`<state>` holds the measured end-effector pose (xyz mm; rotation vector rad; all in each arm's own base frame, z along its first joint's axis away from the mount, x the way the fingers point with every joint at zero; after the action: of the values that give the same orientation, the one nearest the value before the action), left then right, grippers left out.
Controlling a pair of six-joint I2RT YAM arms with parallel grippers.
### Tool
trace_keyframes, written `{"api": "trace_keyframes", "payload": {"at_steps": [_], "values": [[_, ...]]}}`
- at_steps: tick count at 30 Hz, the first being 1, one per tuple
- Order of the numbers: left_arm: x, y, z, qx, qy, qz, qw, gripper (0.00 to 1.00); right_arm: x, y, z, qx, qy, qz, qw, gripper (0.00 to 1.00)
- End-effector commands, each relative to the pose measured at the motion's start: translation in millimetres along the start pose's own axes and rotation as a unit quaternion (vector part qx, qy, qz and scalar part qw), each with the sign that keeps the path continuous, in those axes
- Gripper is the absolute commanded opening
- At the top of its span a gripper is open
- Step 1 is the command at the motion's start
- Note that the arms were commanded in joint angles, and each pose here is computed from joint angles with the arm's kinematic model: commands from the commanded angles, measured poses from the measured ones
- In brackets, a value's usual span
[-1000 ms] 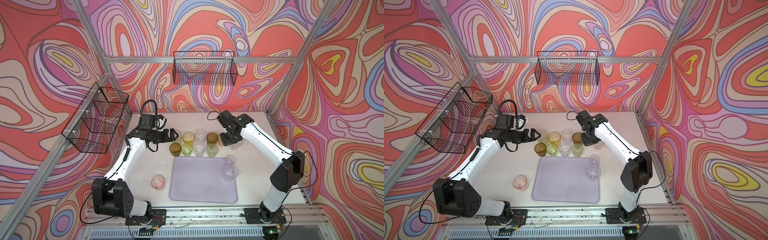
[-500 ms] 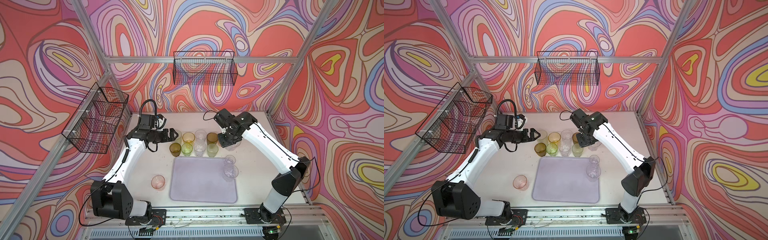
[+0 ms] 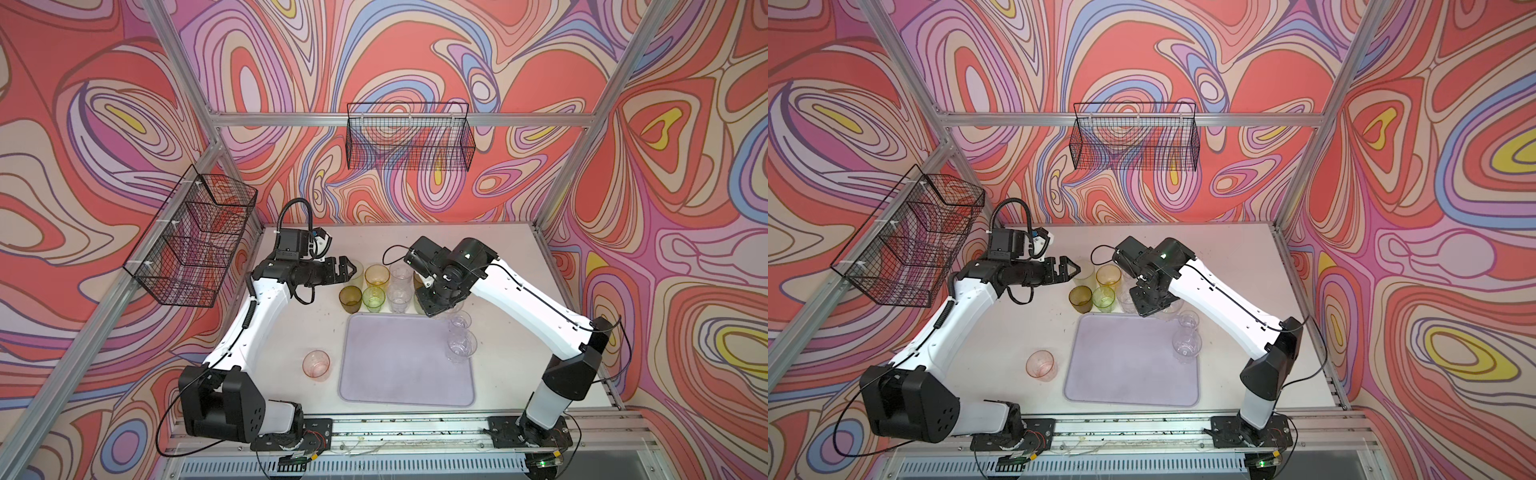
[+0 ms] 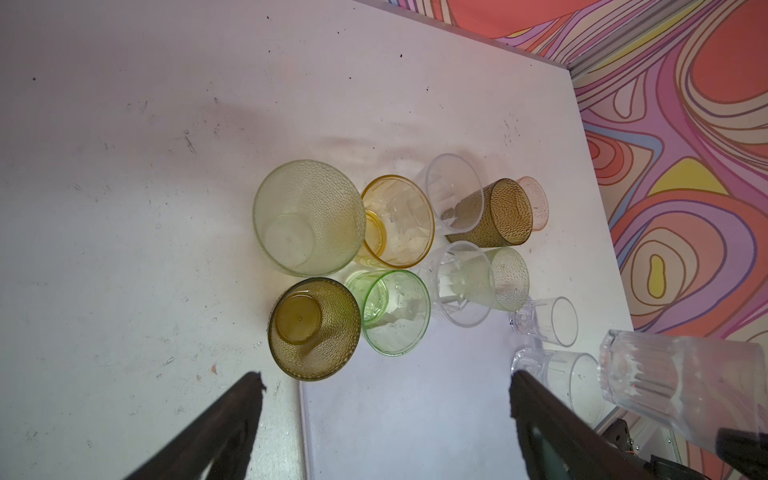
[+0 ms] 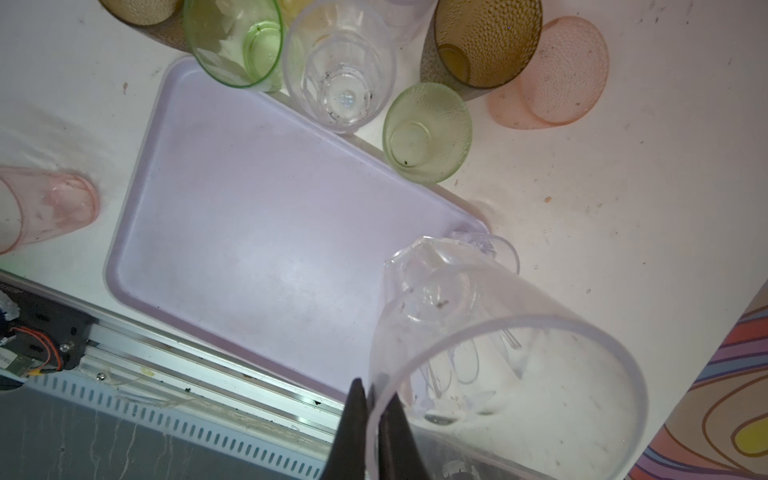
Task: Place the glasses into the tray
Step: Place the glass on the tray.
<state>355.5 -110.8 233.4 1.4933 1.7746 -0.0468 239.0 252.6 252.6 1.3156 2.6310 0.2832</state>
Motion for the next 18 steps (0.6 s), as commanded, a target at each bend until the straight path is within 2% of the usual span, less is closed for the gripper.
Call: {"api": "trace_keyframes", "payload": {"at_steps": [1,18], "values": [[-5,2,-8,-0.006,0.000,0.009,1.000,0.95,14,-1,-18,-0.025,0.007,-0.001,1.000,0.00],[-5,2,-7,-0.002,0.002,0.007,1.000,0.95,73,-50,4,0.018,0.044,0.017,0.999,0.00]]}}
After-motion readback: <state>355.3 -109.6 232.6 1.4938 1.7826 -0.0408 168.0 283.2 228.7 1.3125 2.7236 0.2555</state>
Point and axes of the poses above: each gripper's point midway between its finger pads, its own z axis out along the fingers, its own x axis along the line the jaws close on, y = z × x, the point moved 1 cm from there along -z, back along the fingers, and after that the axes turned 11 degrees about -z, right-handed, at the moved point
